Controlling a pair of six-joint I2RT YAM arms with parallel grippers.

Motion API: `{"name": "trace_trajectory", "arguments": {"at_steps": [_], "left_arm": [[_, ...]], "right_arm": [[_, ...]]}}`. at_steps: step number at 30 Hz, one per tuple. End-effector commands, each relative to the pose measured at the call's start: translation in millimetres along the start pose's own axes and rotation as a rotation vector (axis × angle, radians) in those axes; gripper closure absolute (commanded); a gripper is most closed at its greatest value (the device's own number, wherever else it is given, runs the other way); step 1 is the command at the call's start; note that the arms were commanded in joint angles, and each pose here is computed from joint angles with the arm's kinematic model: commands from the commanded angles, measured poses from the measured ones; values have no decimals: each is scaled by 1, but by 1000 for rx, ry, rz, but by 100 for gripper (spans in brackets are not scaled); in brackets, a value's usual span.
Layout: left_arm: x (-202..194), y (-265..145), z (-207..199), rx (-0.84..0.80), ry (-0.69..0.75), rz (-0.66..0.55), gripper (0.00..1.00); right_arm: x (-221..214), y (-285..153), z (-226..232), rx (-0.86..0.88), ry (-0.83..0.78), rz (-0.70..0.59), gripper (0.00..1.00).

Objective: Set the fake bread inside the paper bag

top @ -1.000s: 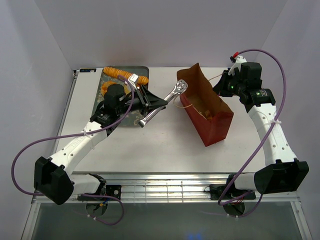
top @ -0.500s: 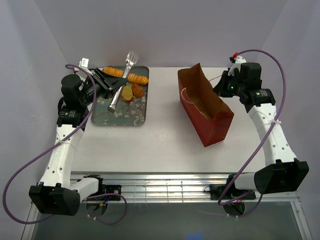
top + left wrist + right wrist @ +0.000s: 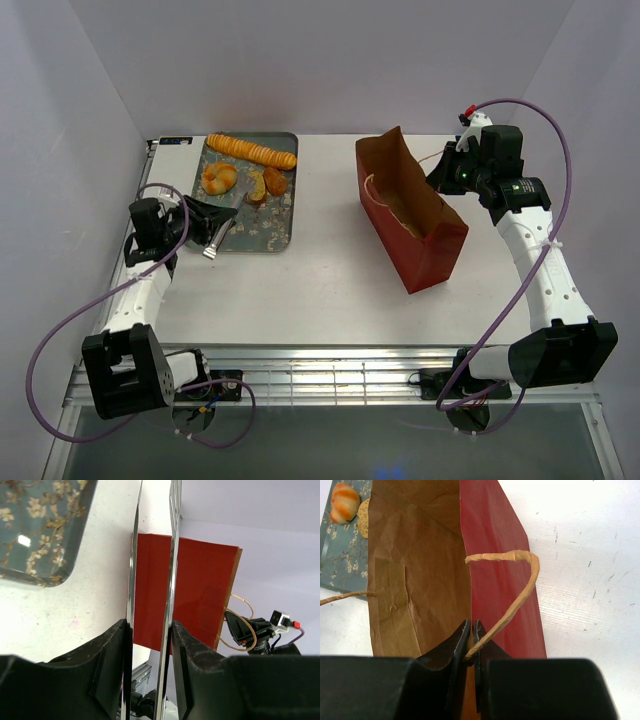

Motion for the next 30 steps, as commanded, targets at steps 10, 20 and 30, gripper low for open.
{"name": "trace_trajectory", "arguments": {"at_steps": [10, 20, 30], "left_arm": [[8, 2, 53, -37, -84, 60, 45], [36, 15, 86, -4, -86, 78, 39], [68, 27, 106, -48, -146, 128, 39]], "right_arm": [[15, -8, 5, 17, -35, -52, 87], [13, -4, 5, 24, -32, -45, 87], [13, 1, 3, 17, -35, -37, 87]]}}
Point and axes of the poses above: each gripper's point midway between its finger pads, its own y axis out along the fingers, its own z axis along the line the jaws close on, x = y × z, the point moved 6 cm from there along -y, back along the fingers, and after that the axes turned 2 degrees about -y, right-handed, at the moved point
